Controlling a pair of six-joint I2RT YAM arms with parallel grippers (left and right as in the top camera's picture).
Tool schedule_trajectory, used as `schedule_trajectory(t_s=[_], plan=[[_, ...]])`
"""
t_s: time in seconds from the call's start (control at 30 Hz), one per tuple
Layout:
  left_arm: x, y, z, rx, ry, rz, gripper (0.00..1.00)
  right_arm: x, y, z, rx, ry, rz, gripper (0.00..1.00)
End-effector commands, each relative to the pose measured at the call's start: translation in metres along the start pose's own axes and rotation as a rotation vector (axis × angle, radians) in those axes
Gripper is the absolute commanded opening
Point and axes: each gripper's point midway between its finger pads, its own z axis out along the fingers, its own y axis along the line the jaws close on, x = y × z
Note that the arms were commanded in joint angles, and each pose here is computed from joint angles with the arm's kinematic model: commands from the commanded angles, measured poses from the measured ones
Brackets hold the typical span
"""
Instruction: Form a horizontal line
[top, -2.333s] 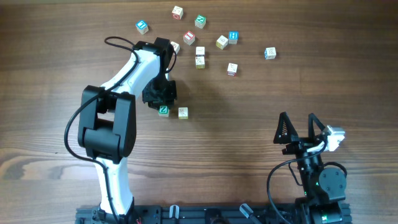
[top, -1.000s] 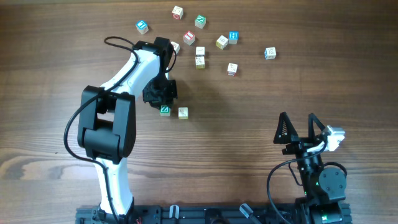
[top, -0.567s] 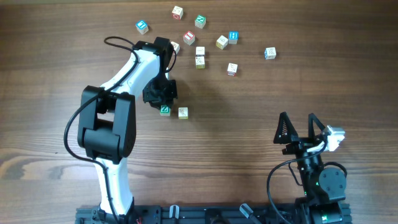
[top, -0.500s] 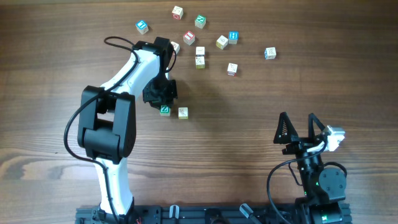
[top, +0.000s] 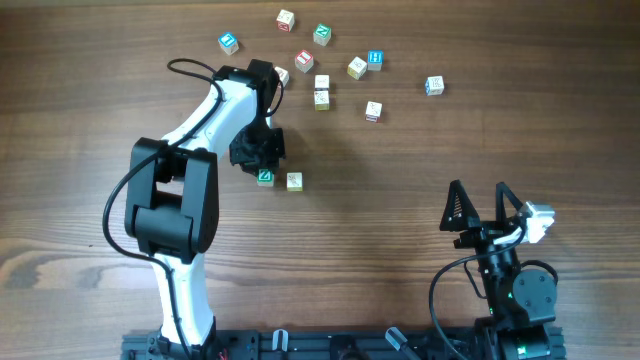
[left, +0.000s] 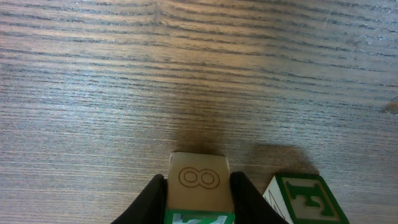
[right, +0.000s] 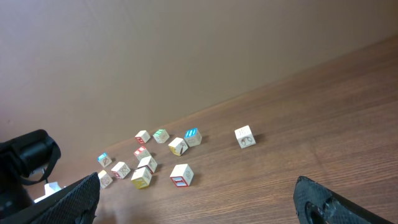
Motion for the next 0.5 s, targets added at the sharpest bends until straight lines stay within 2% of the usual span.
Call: schedule_trajectory(t_s=[0.0, 0.47], plan=[[-0.0014, -0.003, 0.0, 0.009, -0.012, -0.007, 0.24, -0.0012, 0.0017, -0.0004, -0.011, -0.005, 0.001, 1.0], [0.003, -0.0046, -0.0001, 0.021, 0.007, -0.009, 0.24, -0.0012, 0.0017, -0.0004, -0.011, -0.005, 0.001, 1.0]])
